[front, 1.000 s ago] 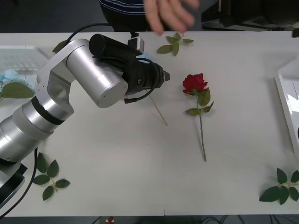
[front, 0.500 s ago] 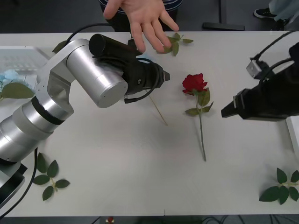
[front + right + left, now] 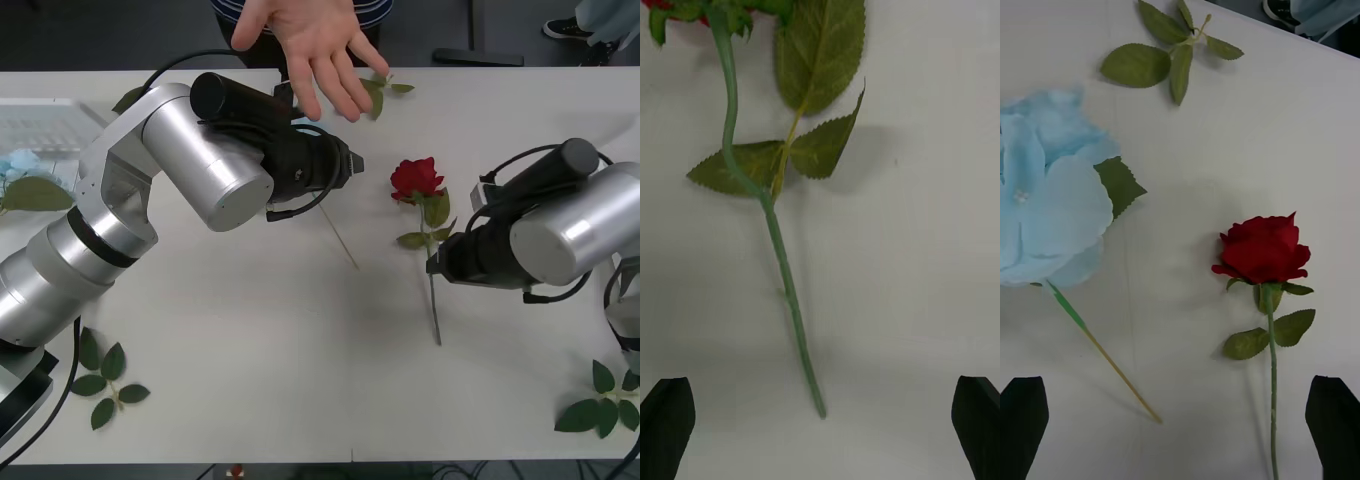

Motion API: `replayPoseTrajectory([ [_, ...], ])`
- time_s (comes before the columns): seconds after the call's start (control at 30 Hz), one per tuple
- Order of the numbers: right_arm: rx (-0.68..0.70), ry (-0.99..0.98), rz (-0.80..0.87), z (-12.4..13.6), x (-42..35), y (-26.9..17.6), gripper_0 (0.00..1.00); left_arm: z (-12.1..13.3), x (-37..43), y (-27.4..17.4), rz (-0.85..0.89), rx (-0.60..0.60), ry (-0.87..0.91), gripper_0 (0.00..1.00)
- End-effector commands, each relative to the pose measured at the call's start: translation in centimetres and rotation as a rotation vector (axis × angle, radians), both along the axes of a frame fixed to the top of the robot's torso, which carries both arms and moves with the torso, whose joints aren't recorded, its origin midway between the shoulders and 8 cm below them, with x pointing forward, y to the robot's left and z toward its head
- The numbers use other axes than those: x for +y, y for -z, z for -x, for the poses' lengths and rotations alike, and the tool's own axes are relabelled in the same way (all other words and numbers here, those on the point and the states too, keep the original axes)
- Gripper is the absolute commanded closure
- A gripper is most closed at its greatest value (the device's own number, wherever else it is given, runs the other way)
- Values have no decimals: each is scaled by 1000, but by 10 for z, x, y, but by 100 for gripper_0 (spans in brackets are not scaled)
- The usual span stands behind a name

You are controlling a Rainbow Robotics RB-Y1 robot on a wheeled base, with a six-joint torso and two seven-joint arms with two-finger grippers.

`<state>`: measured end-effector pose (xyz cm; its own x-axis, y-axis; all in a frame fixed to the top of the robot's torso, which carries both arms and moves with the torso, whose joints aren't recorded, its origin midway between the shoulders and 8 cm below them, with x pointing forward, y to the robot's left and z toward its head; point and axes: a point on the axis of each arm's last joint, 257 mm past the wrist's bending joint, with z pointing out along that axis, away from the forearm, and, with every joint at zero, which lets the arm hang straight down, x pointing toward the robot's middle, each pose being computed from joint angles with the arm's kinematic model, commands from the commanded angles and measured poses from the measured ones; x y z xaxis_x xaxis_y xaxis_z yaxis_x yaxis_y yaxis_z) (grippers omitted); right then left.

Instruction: Place the red flowers into the right box and the blue flowers into the left box. If a person shows an open palm, hand one flower to the person first, then continue sorting.

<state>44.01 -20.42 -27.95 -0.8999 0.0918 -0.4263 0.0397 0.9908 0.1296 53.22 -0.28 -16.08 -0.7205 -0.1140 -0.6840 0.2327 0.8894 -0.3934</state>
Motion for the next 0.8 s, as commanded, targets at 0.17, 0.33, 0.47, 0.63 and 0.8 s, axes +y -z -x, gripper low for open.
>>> replayPoseTrajectory([
  [0.17, -133, -41, 12, -53, 23, 10, 0, 0, -15, -30, 15, -56, 42, 0],
  [0.33, -174, -34, 8, -77, 31, 19, 0, 0, -15, -30, 15, -56, 42, 0],
  [0.47, -202, -27, -2, -91, 36, 23, 0, 0, -15, -30, 15, -56, 42, 0],
  [0.63, -213, -32, -5, -97, 38, 29, 0, 0, -15, -30, 15, -56, 42, 0],
  [0.8, -208, -47, 6, -94, 40, 34, 61, 0, -15, -30, 15, -56, 42, 0],
])
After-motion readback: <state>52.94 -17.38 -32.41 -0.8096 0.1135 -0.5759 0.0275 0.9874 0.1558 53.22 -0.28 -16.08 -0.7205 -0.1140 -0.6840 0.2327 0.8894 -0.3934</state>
